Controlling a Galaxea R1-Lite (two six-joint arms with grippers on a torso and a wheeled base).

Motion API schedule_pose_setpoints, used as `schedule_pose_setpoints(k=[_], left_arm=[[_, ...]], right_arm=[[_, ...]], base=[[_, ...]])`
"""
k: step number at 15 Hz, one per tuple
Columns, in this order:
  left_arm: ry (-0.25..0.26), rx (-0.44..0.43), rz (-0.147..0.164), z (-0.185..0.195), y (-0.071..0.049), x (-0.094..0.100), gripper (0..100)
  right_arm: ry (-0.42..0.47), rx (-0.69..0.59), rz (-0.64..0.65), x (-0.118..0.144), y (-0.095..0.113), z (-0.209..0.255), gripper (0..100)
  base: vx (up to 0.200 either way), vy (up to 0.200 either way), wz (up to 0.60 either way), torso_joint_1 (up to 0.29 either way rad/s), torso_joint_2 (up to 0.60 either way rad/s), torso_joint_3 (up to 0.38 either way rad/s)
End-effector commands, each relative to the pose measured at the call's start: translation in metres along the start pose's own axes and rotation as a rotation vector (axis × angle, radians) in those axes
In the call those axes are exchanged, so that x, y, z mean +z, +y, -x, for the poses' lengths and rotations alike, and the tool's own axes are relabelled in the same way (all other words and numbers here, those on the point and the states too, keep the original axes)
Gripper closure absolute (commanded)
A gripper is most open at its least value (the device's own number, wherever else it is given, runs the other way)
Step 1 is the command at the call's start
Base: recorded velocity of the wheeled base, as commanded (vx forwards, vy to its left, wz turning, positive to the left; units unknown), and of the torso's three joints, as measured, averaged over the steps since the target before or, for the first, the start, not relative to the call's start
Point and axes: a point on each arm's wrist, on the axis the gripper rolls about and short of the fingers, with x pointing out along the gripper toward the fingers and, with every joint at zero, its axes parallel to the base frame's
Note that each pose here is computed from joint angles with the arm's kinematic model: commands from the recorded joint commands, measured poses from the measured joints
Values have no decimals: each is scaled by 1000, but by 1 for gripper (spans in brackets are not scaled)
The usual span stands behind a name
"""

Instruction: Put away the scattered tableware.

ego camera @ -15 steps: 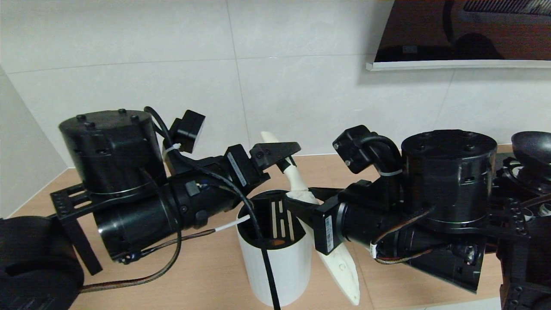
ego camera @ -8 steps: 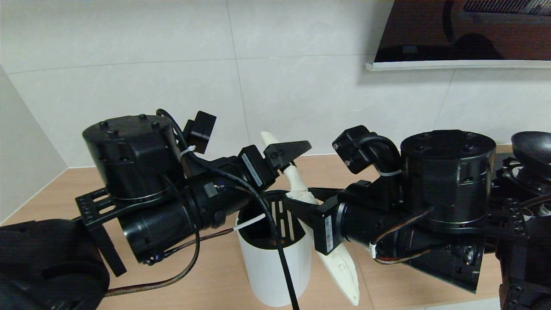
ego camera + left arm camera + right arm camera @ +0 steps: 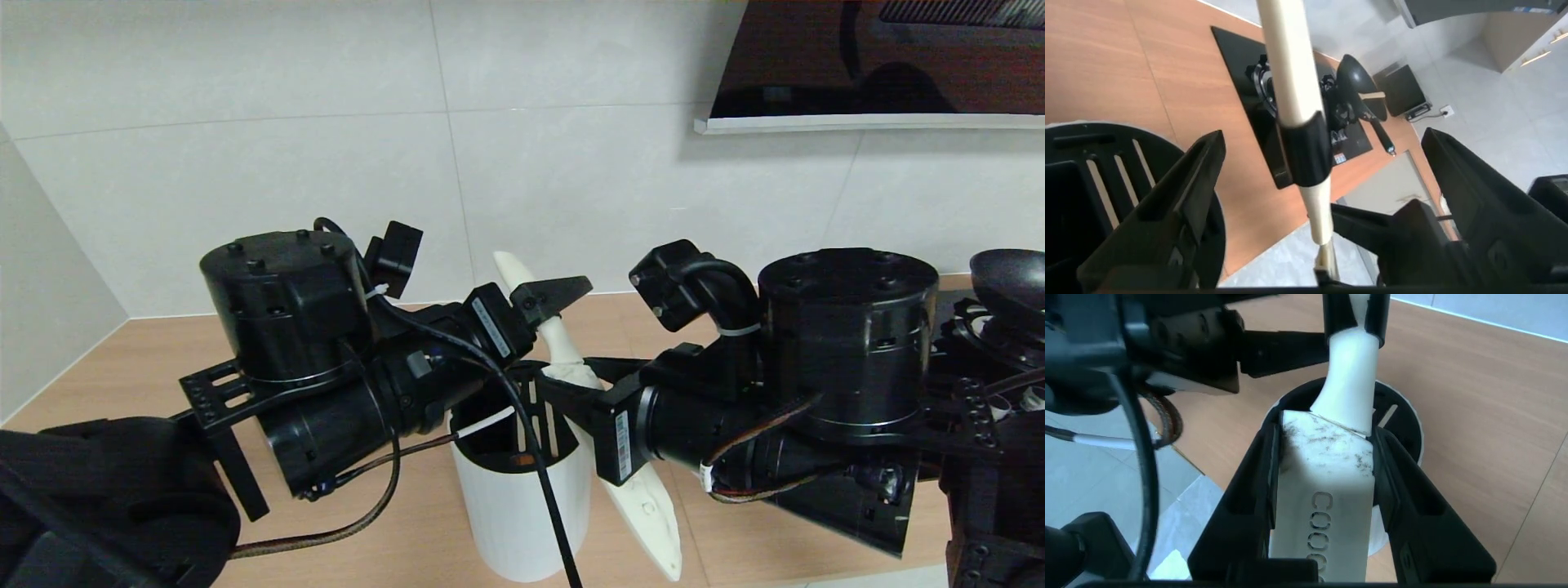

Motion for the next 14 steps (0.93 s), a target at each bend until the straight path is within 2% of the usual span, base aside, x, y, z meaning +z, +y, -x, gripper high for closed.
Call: schedule_pose_setpoints(k=[1, 12, 13, 14], left_arm=[[2, 3, 1, -1, 1, -1, 100], [3, 2, 1, -2, 1, -1, 100], [3, 2, 1, -2, 1, -1, 100], [2, 0, 0, -2, 1, -1, 100]], right_arm=[[3, 0, 1, -1, 0, 0, 100], [3, 13, 3, -1, 5, 1, 100], [3, 13, 3, -1, 5, 1, 0], [2, 14, 3, -1, 5, 2, 0]], base=[[0, 0, 0, 0, 0, 0], [0, 0, 0, 0, 0, 0], [0, 0, 0, 0, 0, 0], [0, 0, 0, 0, 0, 0]])
